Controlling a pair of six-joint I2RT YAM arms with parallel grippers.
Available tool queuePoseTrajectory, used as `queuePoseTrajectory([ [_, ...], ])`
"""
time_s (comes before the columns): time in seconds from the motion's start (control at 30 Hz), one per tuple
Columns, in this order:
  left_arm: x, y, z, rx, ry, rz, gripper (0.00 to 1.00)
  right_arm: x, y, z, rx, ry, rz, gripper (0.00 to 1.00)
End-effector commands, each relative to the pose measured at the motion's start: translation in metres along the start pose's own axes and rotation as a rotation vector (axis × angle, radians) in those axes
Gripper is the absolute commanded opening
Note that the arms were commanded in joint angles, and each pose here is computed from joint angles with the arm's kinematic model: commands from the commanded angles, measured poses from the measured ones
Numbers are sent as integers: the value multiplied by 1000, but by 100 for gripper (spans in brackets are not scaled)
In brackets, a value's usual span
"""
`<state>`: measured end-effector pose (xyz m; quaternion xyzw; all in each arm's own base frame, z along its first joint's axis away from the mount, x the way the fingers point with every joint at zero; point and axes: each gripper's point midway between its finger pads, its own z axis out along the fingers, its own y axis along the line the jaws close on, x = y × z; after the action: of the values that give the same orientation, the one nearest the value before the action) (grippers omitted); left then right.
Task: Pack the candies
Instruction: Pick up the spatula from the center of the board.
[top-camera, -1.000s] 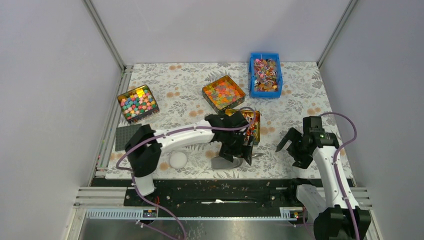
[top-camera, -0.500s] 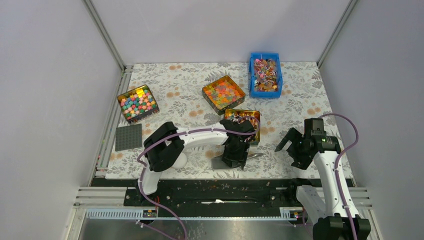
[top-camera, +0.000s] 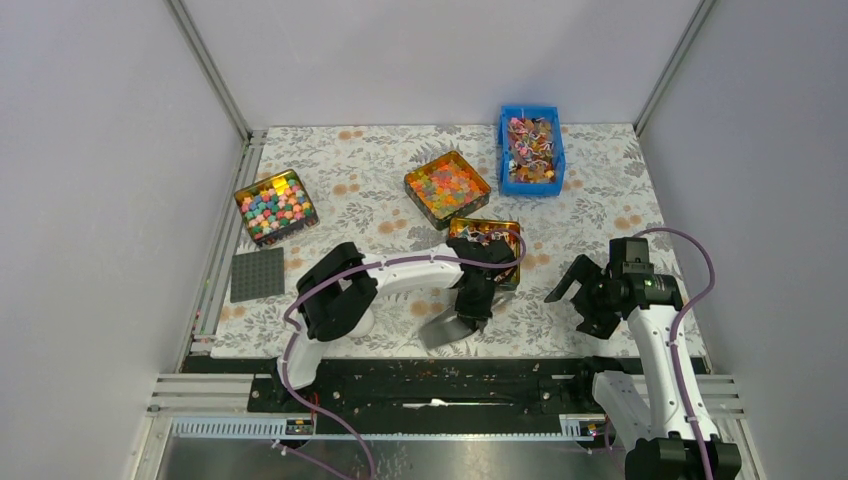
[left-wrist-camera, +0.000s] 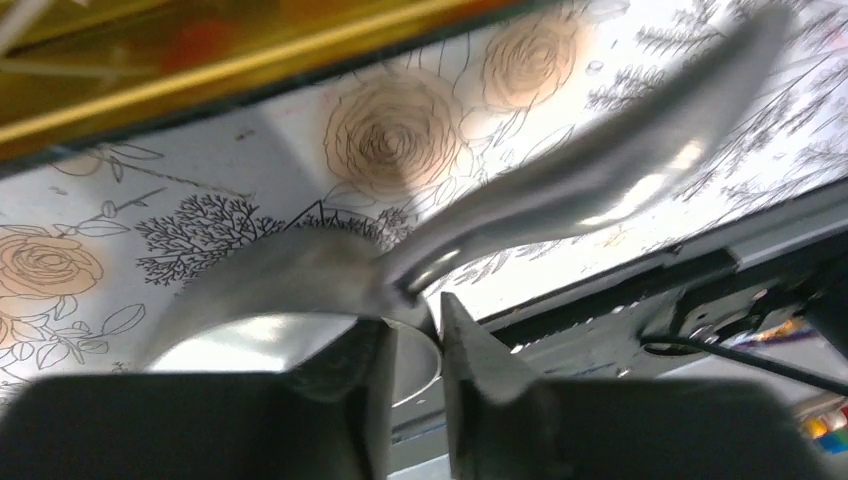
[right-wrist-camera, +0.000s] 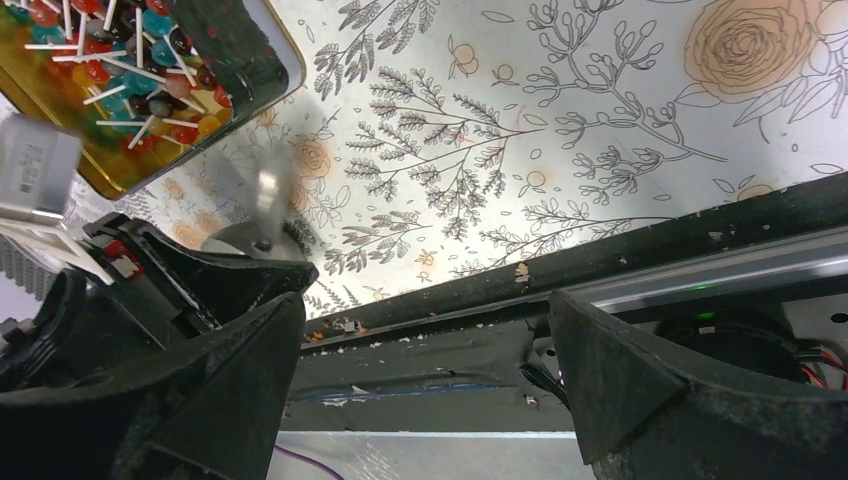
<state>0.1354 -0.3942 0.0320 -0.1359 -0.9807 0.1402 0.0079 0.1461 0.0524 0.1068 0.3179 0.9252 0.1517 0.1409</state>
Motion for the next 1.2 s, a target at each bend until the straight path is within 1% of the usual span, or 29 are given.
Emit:
queuePoseTrajectory([
  [0.0,-19,-13,-14,14,-89,33,11,5,9,-7,-48,24,-4,99],
  [0.03,-20,-13,-18,17,-102,42,4,5,10,-7,-49,27,-5,99],
  [0.1,-21,-14,-26,22,-123,58,0,6,11,-7,-57,32,-13,99],
  [0.27,-22,-7,-52,7,-177,111,0,4,22,-16,-111,27,-47,99],
  [0.43,-19,17,-90,-67,-253,192,0,-2,35,-27,-168,2,-93,99],
  [0.57,-15,41,-127,-128,-327,294,0,-8,49,-40,-223,-18,-158,99],
  [0.67,-10,59,-151,-164,-377,389,0,-16,54,-51,-220,-30,-205,99],
  [0.77,-4,72,-175,-167,-440,464,0,-24,60,-62,-217,-41,-256,99],
  [0.87,3,80,-198,-148,-495,536,0,-32,72,-75,-242,-73,-326,99],
  [0.97,4,90,-226,-155,-592,550,0,-37,87,-89,-258,-101,-411,99],
  [1.07,9,98,-246,-149,-664,596,0,-34,108,-102,-285,-109,-548,99],
  [1.17,13,108,-263,-164,-716,627,0,-31,140,-116,-357,-133,-672,99],
])
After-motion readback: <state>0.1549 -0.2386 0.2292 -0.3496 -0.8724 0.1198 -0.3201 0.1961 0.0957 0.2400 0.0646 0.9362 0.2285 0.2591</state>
